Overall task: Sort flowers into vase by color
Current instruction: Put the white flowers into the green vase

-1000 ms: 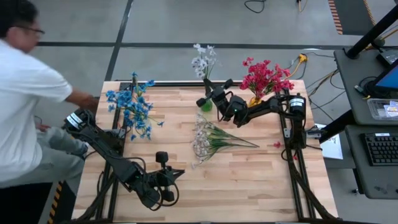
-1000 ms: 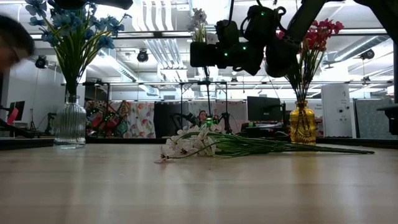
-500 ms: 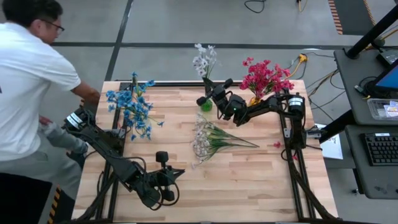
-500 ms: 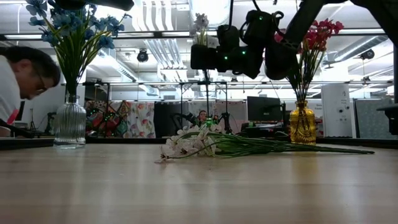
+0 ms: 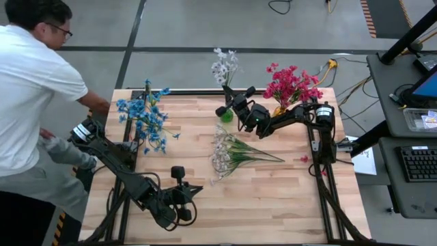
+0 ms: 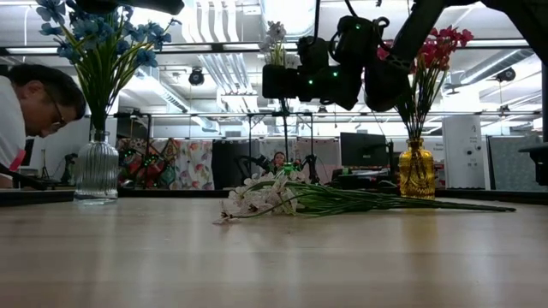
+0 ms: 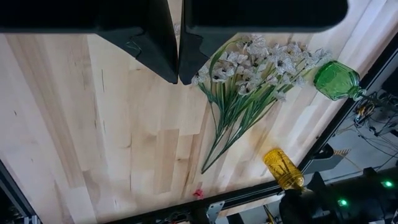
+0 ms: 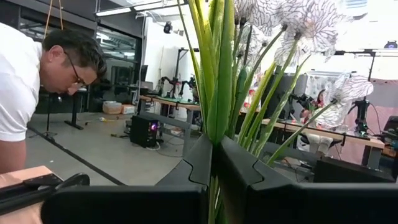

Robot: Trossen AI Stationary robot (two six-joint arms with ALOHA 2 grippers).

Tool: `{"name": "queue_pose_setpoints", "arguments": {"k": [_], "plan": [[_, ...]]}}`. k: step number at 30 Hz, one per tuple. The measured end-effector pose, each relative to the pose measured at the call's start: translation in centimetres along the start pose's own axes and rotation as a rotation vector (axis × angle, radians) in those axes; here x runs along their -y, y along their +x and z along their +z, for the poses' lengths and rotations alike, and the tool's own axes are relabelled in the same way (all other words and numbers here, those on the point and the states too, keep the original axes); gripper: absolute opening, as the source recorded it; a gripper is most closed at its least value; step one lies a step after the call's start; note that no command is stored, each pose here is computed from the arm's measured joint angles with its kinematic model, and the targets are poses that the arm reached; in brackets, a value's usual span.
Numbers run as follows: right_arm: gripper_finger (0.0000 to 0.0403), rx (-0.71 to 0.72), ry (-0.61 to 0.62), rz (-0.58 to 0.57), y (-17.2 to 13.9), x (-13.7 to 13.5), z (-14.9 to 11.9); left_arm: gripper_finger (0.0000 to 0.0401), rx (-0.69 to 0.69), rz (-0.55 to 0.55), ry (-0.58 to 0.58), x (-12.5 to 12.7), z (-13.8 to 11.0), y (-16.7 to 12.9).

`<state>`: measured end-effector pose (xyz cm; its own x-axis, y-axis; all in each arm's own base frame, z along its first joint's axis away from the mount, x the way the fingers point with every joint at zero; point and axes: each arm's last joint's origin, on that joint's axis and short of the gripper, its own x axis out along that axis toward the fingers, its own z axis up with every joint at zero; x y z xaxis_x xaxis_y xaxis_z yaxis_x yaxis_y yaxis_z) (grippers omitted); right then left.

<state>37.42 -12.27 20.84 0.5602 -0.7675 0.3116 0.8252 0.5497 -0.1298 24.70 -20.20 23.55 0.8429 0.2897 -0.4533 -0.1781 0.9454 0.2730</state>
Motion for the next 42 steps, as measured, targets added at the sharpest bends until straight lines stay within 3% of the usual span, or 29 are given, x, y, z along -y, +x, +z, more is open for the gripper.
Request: {"name": "queue_pose_setpoints", "arguments": {"k": [42], "plan": [[0.0013,-0.139,-0.061,0.055,-0.2,-0.7,-1.5,0.0000,0.000,0.000,0.001,0.0,0.0,0.0]]}}
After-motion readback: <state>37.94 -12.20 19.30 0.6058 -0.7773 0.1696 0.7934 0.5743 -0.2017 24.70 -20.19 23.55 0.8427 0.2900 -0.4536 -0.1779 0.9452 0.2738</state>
